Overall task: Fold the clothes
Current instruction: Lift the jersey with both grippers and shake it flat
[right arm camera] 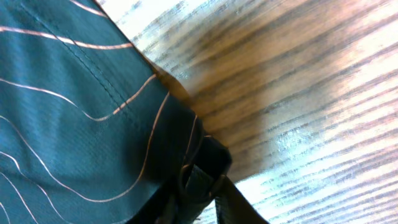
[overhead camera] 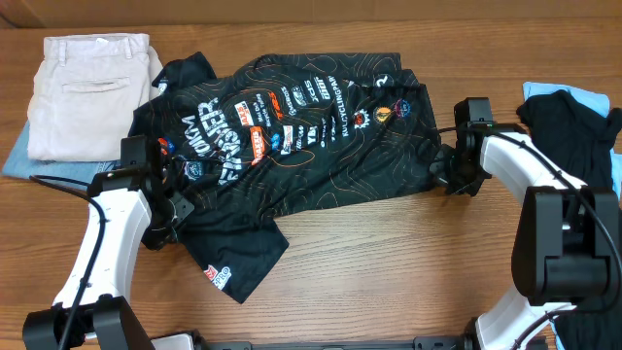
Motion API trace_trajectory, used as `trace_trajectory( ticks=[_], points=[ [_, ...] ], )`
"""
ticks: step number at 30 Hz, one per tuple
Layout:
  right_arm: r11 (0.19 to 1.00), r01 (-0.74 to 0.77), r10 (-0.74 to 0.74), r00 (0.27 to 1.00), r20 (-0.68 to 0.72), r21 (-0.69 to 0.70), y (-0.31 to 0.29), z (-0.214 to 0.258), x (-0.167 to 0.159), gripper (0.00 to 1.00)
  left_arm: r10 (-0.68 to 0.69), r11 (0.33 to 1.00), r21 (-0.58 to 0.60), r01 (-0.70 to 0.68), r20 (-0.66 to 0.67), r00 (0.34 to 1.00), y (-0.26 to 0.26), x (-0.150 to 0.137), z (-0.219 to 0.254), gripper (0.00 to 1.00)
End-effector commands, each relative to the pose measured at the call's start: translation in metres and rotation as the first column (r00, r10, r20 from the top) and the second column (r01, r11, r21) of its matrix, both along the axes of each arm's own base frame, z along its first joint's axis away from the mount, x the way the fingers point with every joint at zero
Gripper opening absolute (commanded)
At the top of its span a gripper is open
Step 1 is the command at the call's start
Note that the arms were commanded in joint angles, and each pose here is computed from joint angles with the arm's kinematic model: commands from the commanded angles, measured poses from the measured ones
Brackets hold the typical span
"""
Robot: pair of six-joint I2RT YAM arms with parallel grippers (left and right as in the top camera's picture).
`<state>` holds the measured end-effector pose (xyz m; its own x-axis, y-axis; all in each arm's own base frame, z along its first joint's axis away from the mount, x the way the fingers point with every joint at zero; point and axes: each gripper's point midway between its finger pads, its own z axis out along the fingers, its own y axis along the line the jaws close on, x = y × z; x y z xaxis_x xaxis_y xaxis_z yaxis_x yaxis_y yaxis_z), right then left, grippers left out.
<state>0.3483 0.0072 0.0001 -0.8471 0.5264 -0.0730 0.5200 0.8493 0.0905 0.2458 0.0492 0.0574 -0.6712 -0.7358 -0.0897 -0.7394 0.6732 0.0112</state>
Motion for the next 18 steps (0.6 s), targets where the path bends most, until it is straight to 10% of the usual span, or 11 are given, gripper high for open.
trace_trajectory(
  ticks=[1,9,18],
  points=[
    [1.0,0.011,-0.011,1.0,0.013,-0.009,-0.001,-0.002,0.002,0.14,-0.015,1.0,0.026,0.015,0.015,1.0,0.005,0.004,0.006,0.04],
    [0.999,0.013,-0.013,1.0,0.005,-0.033,-0.005,0.009,0.0,0.04,-0.098,0.995,0.039,0.097,0.045,0.994,0.007,0.015,0.015,0.04],
    [0.992,0.108,-0.093,0.974,0.207,-0.063,-0.039,0.149,0.002,0.04,-0.226,0.972,0.116,0.205,0.209,0.951,0.012,0.051,0.118,0.04]
  ],
)
